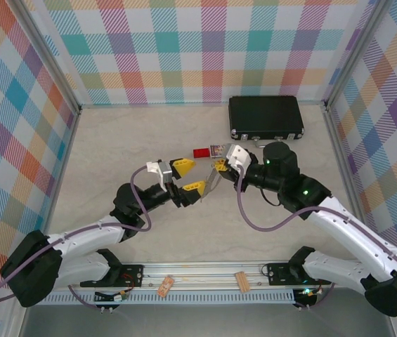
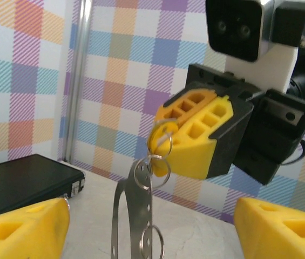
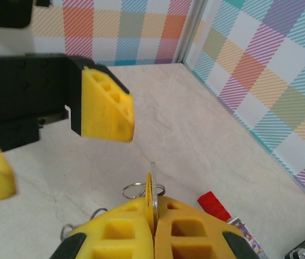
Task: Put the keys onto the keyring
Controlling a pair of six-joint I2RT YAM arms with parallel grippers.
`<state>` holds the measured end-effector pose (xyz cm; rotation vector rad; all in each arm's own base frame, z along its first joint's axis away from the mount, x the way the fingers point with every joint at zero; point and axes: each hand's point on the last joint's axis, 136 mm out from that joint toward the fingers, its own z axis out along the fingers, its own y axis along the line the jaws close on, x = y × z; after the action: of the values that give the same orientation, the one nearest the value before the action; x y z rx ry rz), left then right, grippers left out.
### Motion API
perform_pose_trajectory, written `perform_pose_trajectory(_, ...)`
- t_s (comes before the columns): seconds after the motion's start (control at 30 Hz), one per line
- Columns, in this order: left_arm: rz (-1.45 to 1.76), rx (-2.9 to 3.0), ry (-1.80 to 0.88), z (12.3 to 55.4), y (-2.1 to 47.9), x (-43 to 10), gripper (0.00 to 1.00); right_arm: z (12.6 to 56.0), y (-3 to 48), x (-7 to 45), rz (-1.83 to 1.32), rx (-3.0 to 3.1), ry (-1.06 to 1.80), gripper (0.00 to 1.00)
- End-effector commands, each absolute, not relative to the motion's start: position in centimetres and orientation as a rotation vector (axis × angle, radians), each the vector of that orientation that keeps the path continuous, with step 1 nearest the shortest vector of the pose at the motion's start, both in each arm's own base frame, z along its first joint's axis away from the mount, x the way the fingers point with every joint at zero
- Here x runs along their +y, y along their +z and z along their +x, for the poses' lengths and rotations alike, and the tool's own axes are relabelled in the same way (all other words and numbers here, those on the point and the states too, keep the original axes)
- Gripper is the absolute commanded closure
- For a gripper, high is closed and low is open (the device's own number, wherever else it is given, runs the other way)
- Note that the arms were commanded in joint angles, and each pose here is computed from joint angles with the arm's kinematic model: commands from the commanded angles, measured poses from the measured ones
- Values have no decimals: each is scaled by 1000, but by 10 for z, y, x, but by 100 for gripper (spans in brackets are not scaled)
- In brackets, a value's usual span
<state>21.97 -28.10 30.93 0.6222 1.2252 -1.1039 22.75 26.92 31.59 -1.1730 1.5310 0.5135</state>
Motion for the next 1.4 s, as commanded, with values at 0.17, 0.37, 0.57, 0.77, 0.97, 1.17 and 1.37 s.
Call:
perform_pose_trajectory(0.17, 456, 1263, -952, 233, 312, -244, 1, 252, 291, 283, -1184, 1571, 483, 99)
perform_pose_trajectory(0.37, 337, 1260, -852, 233, 318, -211, 0, 275, 273, 310, -1182, 1604, 536, 99)
perform_pose_trajectory(0.57, 277, 1245, -802, 223, 320, -187, 0, 305, 254, 345, -1186, 1638, 599, 100)
perform_pose_trajectory(0.77, 245, 1218, -786, 215, 322, -173, 0, 334, 239, 382, -1190, 1663, 680, 100)
perform_pose_trajectory(0.97, 230, 1211, -781, 214, 323, -169, 0, 356, 224, 409, -1193, 1693, 734, 100)
perform_pose_trajectory(1.17, 216, 1208, -769, 212, 323, -164, 0, 360, 200, 411, -1204, 1740, 729, 100)
perform_pose_trajectory(1.37, 218, 1205, -773, 214, 322, -166, 0, 352, 176, 395, -1219, 1798, 675, 100)
